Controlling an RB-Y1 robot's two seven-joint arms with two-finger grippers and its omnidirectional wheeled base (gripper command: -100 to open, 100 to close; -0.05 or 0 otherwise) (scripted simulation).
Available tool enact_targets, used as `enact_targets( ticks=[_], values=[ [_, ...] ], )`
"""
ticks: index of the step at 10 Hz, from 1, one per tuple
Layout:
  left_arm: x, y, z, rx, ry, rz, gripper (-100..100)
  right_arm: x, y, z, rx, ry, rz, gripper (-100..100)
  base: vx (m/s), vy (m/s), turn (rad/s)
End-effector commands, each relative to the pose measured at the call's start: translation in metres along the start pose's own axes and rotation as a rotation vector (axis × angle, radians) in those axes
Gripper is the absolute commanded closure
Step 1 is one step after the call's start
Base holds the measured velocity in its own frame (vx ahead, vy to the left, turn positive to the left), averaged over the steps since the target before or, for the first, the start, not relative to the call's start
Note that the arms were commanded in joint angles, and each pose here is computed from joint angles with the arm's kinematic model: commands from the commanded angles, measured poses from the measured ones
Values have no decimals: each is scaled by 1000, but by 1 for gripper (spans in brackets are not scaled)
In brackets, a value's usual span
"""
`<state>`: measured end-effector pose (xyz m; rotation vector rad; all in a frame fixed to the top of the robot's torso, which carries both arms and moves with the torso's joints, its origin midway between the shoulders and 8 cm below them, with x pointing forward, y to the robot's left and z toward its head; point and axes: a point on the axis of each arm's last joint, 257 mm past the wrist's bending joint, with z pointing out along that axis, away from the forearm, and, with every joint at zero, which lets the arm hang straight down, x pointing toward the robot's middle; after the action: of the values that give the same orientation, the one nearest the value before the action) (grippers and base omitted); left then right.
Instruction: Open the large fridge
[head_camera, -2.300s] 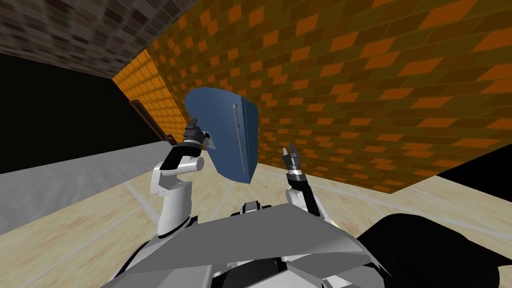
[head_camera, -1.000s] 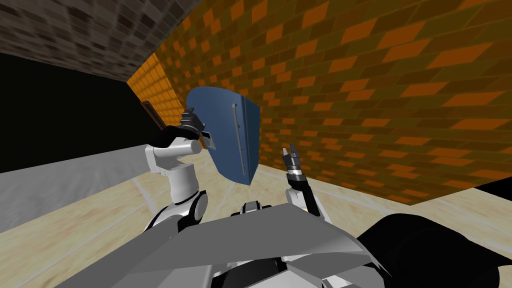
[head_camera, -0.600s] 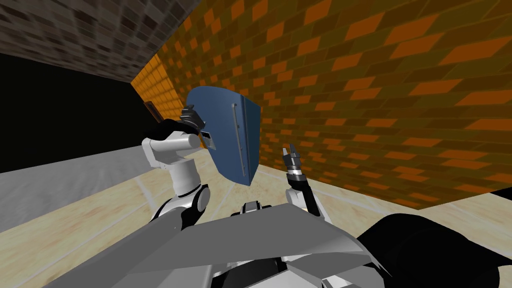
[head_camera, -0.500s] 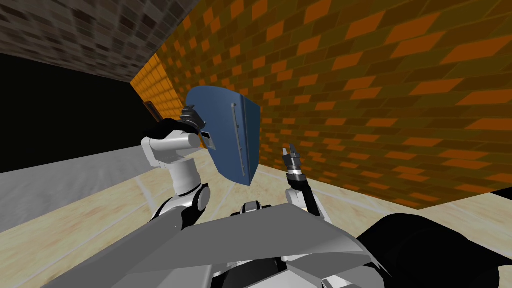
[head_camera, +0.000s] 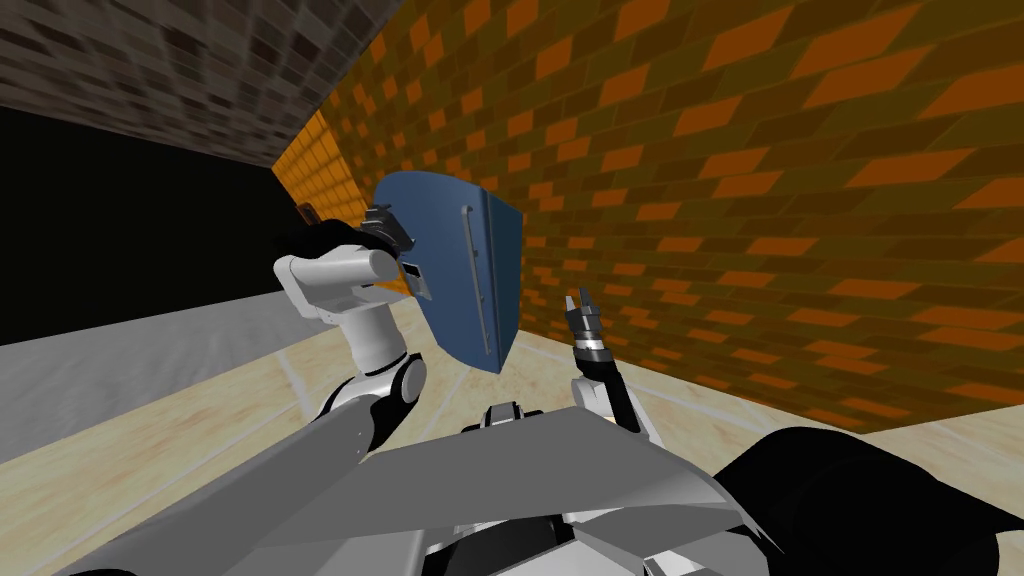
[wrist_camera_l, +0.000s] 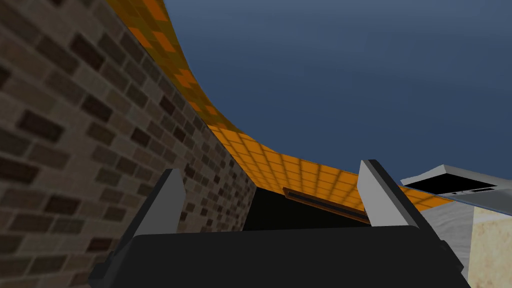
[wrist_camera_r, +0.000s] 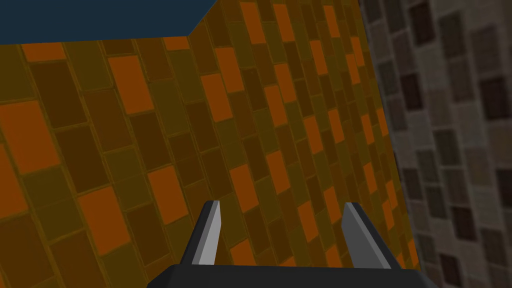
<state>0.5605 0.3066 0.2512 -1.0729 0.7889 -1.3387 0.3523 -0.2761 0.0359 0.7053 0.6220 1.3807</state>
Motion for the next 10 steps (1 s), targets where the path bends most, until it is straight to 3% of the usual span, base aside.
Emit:
enact_targets(
  ticks=[1,5,7,10],
  values=[
    [7,-3,6,-40,7,-41,-100,0,0,0,0,0,0,0,27,-31,61],
    [25,-8,14,-118,29,-111,-100,0,0,0,0,0,0,0,50,-41,46],
    [29,-10,13,-136,36,-115,-100,0,0,0,0,0,0,0,25,-31,9],
    [50,-15,17,-205,64,-176,-100,0,0,0,0,0,0,0,32,-33,50]
  ],
)
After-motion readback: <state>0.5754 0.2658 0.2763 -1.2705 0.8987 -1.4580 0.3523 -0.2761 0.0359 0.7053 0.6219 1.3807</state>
